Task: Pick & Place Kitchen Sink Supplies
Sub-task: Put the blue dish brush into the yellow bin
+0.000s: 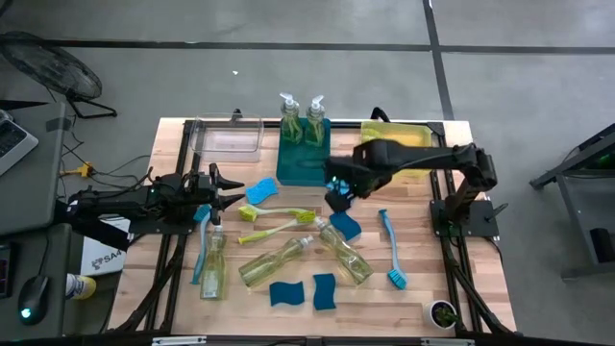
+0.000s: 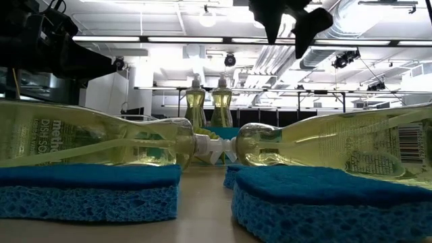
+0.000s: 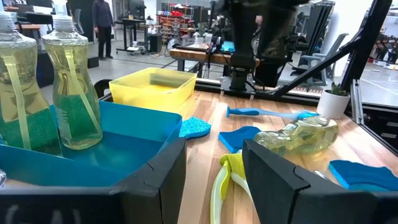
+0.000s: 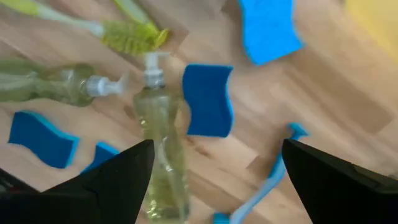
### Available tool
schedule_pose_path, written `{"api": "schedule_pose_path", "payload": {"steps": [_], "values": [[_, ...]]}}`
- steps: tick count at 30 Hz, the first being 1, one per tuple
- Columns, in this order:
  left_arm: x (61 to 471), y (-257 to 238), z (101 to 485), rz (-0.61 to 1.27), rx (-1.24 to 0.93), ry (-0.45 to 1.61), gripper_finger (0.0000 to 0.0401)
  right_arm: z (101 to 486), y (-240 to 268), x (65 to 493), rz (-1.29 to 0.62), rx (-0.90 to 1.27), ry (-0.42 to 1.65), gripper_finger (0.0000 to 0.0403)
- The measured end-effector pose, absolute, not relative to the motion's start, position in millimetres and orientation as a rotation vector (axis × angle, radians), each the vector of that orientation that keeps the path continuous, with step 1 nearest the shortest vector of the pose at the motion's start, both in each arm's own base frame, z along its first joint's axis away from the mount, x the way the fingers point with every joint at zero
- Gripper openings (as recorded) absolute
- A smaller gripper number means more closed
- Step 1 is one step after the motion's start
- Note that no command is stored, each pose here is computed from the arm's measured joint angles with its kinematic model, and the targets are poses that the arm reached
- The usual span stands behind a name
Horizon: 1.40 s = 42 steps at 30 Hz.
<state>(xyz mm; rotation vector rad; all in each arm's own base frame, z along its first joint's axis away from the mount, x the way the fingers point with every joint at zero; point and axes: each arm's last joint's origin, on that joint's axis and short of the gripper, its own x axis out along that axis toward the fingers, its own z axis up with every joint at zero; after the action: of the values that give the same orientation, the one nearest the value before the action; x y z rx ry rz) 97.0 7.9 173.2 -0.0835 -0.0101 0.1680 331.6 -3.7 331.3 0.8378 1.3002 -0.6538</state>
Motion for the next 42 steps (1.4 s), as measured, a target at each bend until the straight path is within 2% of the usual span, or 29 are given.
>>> {"api": "schedule_pose_path", "payload": {"steps": [9, 15, 20, 28, 37, 42], "values": [[97, 8, 173, 0.168, -0.084, -0.01, 0.0154, 321, 21, 347, -0.611, 0.89, 1.267, 0.0346], [97, 8, 173, 0.168, -0.083, -0.011, 0.0154, 279, 29, 337, -0.555, 1.052, 1.311, 0.0346], [97, 8, 173, 0.168, -0.084, -0.011, 0.0154, 243, 31, 308, -0.677, 1.286, 1.289, 0.0346], [97, 8, 173, 0.168, -0.084, -0.01, 0.0154, 220, 45, 243, -0.995, 1.312, 1.309, 0.0346], [97, 8, 173, 0.168, -0.084, -0.01, 0.0154, 172, 52, 216, -1.067, 1.267, 1.383, 0.0346], [97, 8, 173, 0.168, -0.084, -0.01, 0.0154, 144, 50, 211, -0.944, 1.304, 1.357, 0.0346]]}}
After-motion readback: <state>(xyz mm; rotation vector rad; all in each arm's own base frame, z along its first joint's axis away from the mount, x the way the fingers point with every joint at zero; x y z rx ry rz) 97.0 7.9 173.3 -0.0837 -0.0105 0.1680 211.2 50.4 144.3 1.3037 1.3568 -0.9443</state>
